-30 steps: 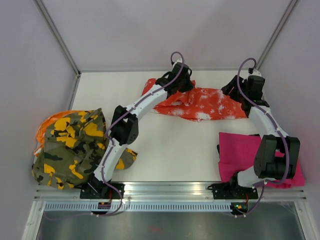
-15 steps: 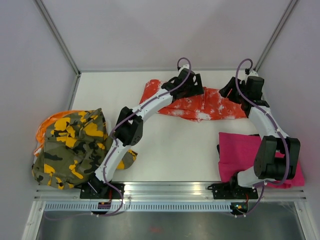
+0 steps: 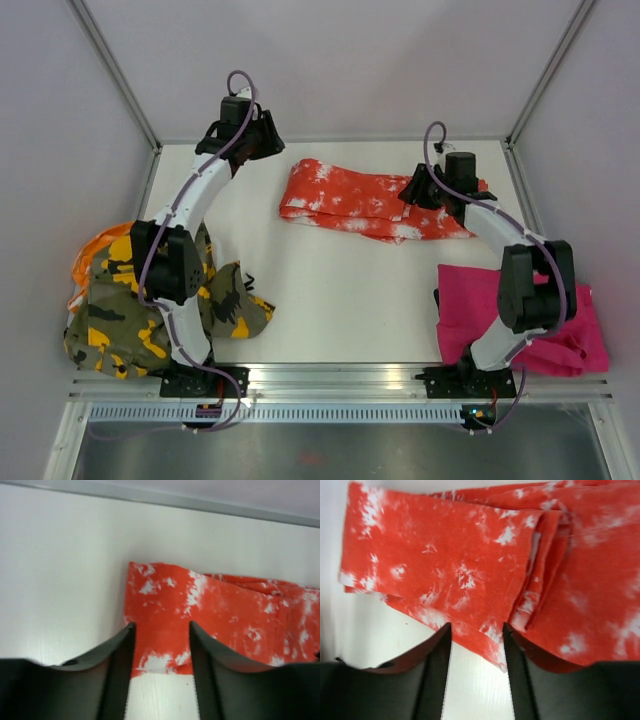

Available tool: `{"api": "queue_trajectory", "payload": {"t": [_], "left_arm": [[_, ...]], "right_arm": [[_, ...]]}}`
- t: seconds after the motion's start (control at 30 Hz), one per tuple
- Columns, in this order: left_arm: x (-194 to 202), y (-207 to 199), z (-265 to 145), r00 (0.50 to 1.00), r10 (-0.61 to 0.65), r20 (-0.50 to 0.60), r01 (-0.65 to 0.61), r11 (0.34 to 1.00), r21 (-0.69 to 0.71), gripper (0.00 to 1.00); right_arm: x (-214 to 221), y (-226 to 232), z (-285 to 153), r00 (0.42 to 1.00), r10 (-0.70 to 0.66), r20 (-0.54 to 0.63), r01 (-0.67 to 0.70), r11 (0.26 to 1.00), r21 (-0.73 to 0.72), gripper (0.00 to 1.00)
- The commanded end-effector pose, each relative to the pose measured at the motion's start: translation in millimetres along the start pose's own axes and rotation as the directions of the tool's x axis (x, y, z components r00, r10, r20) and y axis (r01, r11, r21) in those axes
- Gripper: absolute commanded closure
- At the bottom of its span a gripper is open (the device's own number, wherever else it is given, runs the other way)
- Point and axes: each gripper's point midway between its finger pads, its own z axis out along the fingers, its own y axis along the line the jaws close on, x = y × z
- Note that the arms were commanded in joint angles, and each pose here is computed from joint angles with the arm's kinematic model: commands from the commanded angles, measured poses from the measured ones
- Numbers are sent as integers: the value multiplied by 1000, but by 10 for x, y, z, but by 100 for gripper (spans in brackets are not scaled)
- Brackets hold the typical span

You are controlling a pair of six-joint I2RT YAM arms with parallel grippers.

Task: Fold and stack the trousers
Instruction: Fold the trousers

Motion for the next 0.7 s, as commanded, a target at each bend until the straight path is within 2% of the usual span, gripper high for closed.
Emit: {"api": "queue_trajectory", "payload": {"t": [0.0, 0.07, 0.1, 0.13, 0.2, 0.23, 0.43, 0.5, 0.6, 0.67], "left_arm": [[751, -421, 76, 970, 197, -143, -163, 962, 217, 57], [905, -398, 211, 970, 186, -159, -146, 961, 236, 74], [979, -415, 262, 968, 179, -173, -132, 958, 254, 76], [1116, -390, 393, 969, 144, -201, -90, 963, 254, 87], [1275, -392, 500, 964, 97, -247, -28, 963, 267, 90], [1431, -313, 620, 956, 74, -284, -4, 970, 241, 97], [1941, 283, 870, 909, -123, -398, 134, 991, -1, 98], [2022, 481, 875, 898, -165, -408, 153, 986, -63, 98], [2049, 604, 818, 893, -180, -413, 160, 984, -84, 98], [1980, 550, 774, 895, -160, -415, 157, 987, -43, 98]], "right_arm": [[-121, 140, 258, 999, -51, 11, 51, 999, 2, 57], [-141, 129, 382, 999, -46, 13, 46, 999, 18, 65], [-117, 95, 428, 999, -48, 9, 48, 998, 32, 73], [-37, 31, 507, 998, -58, -10, 58, 997, 53, 76], [97, -85, 578, 998, -54, -42, 57, 994, 92, 83], [268, -184, 635, 995, -44, -84, 53, 992, 110, 84], [884, -481, 642, 978, -9, -209, 48, 982, 184, 86], [940, -527, 630, 976, -13, -218, 57, 978, 200, 86], [958, -535, 617, 974, -18, -226, 64, 977, 201, 85], [860, -467, 612, 976, -24, -216, 65, 981, 184, 84]]}}
